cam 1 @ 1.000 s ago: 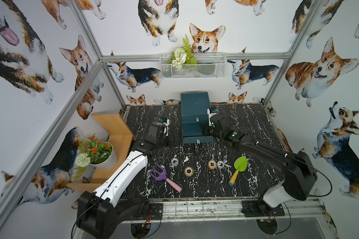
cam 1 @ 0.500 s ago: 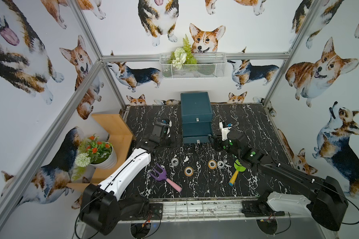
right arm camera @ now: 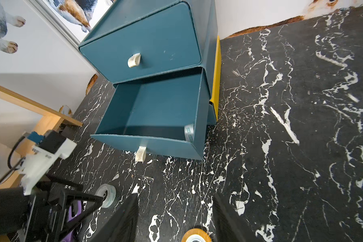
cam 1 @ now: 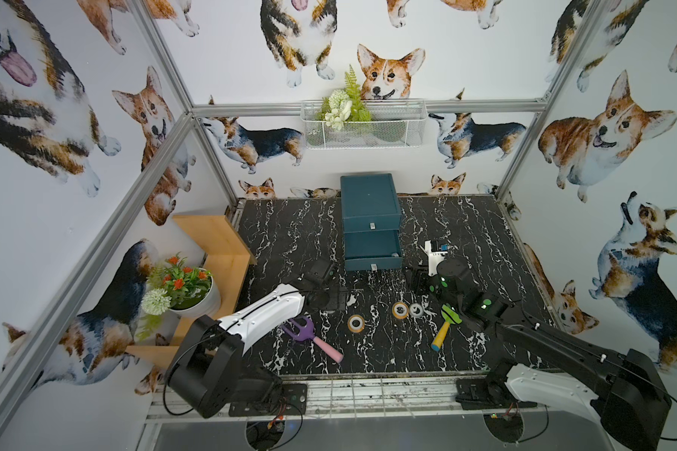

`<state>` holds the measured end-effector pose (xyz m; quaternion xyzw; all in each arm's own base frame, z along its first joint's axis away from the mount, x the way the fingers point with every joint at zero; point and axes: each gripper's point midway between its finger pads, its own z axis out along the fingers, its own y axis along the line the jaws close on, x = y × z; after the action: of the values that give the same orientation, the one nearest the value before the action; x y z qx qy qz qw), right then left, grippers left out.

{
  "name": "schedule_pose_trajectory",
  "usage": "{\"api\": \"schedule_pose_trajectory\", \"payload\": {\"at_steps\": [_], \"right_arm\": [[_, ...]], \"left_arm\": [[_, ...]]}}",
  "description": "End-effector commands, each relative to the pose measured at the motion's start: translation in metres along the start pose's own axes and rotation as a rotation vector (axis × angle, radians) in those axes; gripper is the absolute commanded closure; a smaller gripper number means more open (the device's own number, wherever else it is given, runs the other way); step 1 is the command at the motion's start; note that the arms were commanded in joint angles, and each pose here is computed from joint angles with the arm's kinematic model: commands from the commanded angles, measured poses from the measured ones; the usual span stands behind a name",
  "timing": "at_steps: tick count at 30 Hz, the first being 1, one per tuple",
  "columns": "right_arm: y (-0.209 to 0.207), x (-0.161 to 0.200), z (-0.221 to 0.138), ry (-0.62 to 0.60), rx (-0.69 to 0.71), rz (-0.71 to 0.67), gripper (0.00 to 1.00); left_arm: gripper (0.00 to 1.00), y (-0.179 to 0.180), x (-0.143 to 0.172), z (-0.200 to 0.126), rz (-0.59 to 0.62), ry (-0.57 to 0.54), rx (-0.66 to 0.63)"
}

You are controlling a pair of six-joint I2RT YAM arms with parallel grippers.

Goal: Place the transparent tape into the drawer according to color
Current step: Pick up the tape from the center of the board.

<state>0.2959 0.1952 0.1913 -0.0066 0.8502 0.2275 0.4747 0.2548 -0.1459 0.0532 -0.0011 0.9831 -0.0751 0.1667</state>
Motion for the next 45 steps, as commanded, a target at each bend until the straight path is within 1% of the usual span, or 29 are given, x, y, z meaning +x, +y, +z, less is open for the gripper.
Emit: {"api": "schedule_pose_trajectory", "payload": {"at_steps": [1,5,9,14,20,26,27,29,31,33,36,40,44,45], "right_arm": [[0.004,-0.012,-0.002,-0.045,-0.009,0.002,0.38],[0.004,-0.012,-0.003,-0.045,-0.012,-0.001,0.38],[0.002,-0.011,-0.004,-0.047,-0.008,0.001,0.38],[0.001,-0.014,-0.009,-0.062,-0.010,0.003,0.38],[0.001,-0.015,-0.009,-0.063,-0.012,0.002,0.38],[-0.002,-0.015,-0.009,-0.064,-0.005,-0.002,0.38],[-0.003,-0.015,-0.009,-0.065,-0.001,-0.001,0.38],[-0.004,-0.015,-0.009,-0.066,0.001,0.000,0.38],[-0.006,-0.015,-0.009,-0.066,0.005,0.002,0.38],[-0.006,-0.015,-0.009,-0.066,0.005,0.004,0.38],[-0.007,-0.016,-0.009,-0.067,0.003,0.006,0.38],[-0.008,-0.015,-0.008,-0.065,0.004,0.008,0.38],[-0.007,-0.015,-0.008,-0.066,-0.002,0.012,0.38],[-0.007,-0.016,-0.008,-0.067,-0.003,0.014,0.38]], "left_arm": [[0.03,0.005,0.007,0.006,-0.034,0.008,-0.030],[0.11,0.001,0.005,0.015,-0.034,-0.005,-0.030],[0.22,0.000,0.003,0.027,-0.029,0.010,-0.049],[0.30,0.001,0.004,0.038,-0.026,0.022,-0.063],[0.32,0.006,0.002,0.039,-0.026,0.010,-0.096],[0.46,-0.001,0.002,0.037,-0.013,0.014,-0.075],[0.49,-0.003,0.004,0.036,-0.007,0.016,-0.075],[0.57,-0.006,0.006,0.035,0.003,0.017,-0.072],[0.61,-0.008,0.006,0.031,0.006,0.017,-0.068],[0.63,-0.013,0.001,0.021,0.013,0.000,-0.053],[0.63,-0.023,-0.015,-0.005,0.023,-0.045,-0.014],[0.62,-0.037,-0.041,-0.056,0.039,-0.129,0.043],[0.59,-0.049,-0.073,-0.113,0.057,-0.245,0.080],[0.58,-0.053,-0.081,-0.122,0.065,-0.268,0.087]]}}
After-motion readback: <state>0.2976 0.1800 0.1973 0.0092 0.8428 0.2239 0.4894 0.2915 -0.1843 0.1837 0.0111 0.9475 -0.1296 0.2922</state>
